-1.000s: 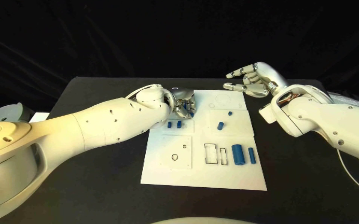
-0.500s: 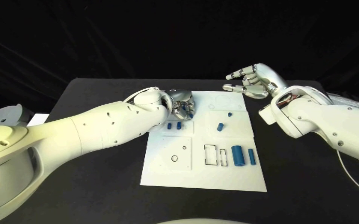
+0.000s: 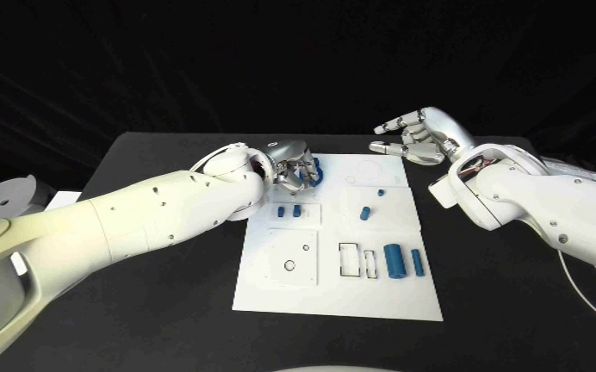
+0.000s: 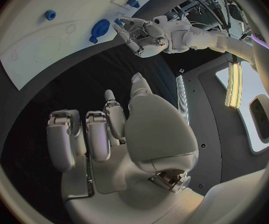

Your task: Assemble the parts on the task board

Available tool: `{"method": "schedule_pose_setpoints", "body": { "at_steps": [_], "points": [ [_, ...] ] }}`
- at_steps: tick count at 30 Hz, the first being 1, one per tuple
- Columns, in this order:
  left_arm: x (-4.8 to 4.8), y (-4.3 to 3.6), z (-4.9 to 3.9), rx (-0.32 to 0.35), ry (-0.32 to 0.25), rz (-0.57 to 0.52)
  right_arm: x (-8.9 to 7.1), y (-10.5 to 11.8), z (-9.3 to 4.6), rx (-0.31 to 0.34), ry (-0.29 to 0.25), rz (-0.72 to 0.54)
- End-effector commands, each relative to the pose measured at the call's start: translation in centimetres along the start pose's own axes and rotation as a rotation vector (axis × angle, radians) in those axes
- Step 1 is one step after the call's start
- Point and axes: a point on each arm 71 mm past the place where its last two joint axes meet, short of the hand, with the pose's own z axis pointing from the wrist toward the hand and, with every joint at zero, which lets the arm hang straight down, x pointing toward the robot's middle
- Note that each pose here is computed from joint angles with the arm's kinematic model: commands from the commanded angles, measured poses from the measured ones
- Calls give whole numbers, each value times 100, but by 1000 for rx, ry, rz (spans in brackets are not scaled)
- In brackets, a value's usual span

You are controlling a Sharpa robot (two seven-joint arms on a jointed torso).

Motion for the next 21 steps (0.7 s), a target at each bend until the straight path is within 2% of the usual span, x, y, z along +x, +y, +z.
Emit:
{"method": "schedule_pose_setpoints", "body": {
  "at_steps": [1,6,10,21],
  "points": [
    [-62,12,-54,-4,-25,-60,9,4,0,-8,12,-1],
    [-116,112,-151,-20,-5,-80,1,-5,-5,-5,10,-3],
    [-126,189,-197,-38,15,-83,-3,-8,-7,-3,9,-3],
    [-117,343,-241,-79,53,-64,3,-2,-6,-5,12,-2]
  ]
}}
